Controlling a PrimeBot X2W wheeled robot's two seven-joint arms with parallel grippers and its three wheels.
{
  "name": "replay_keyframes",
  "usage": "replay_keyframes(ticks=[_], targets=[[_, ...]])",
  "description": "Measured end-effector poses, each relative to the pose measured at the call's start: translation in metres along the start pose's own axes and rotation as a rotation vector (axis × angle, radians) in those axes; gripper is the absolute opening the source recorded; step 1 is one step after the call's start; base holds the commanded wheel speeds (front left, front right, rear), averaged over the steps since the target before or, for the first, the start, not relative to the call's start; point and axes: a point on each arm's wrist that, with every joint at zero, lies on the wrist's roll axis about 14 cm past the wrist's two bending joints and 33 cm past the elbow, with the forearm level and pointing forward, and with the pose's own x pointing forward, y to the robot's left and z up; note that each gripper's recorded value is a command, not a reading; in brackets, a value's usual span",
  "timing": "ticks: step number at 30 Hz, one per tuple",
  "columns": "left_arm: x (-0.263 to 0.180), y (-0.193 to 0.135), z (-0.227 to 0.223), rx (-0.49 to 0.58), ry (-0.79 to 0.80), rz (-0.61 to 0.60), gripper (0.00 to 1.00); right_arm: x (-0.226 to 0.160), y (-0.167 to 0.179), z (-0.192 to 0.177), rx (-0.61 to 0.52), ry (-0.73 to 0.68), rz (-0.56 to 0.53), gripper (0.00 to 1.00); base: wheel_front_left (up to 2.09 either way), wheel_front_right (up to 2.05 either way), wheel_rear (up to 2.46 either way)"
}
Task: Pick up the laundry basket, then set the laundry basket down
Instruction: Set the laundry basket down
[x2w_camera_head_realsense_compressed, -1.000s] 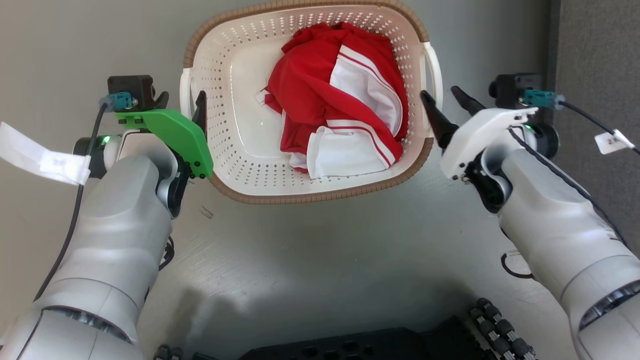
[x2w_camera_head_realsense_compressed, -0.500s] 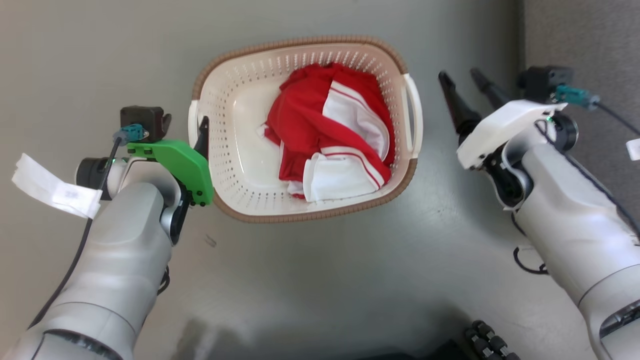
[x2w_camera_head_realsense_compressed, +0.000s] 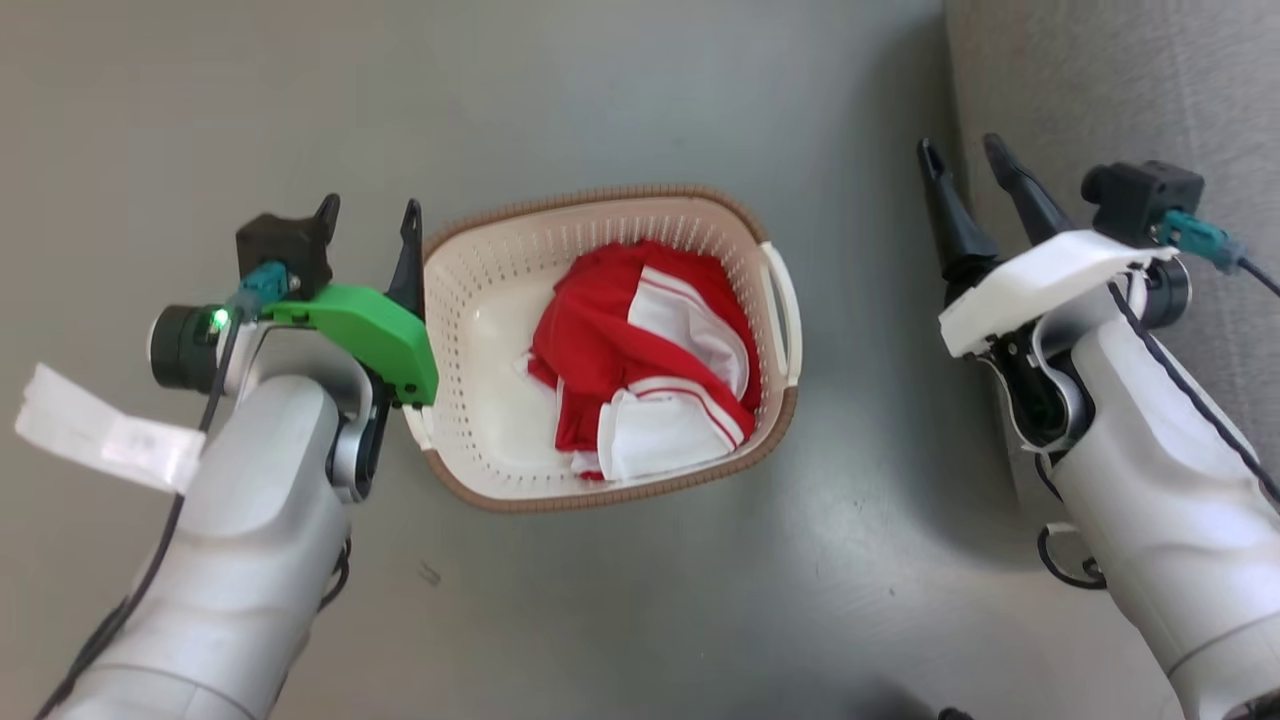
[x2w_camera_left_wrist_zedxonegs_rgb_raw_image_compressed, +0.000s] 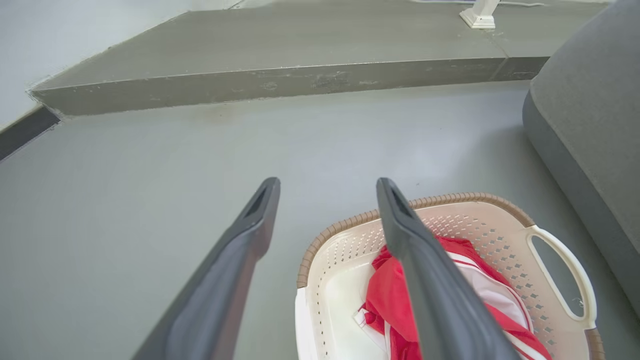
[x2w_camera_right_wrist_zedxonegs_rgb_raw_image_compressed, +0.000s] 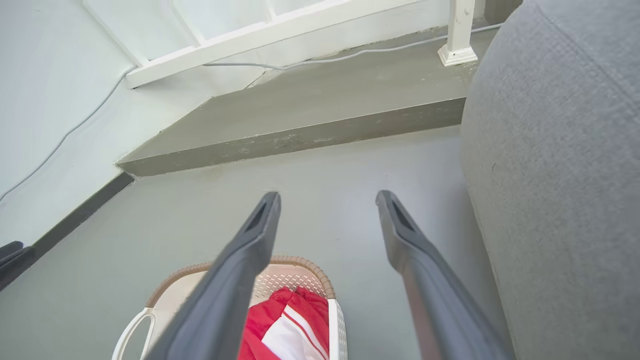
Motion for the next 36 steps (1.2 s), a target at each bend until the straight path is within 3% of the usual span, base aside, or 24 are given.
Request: replay_keyframes(ticks=[18,28,36], targets=[[-0.079,-0.033,0.088,0.094,-0.299,-0.010,1.00,-0.080,0.011,0.098,-0.126,-0.316,-0.060,1.00,0.00,0.00,0.00],[-0.138,-0.039,0.111,0.107,-0.426,0.031,1.00,-0.134,0.014,0.092,-0.148,-0.351,-0.098,1.00,0.00,0.00,0.00],[-0.177,-0.027,0.103,0.092,-0.454,0.109,1.00,-0.161,0.022,0.088,-0.155,-0.379,-0.094,1.00,0.00,0.00,0.00]])
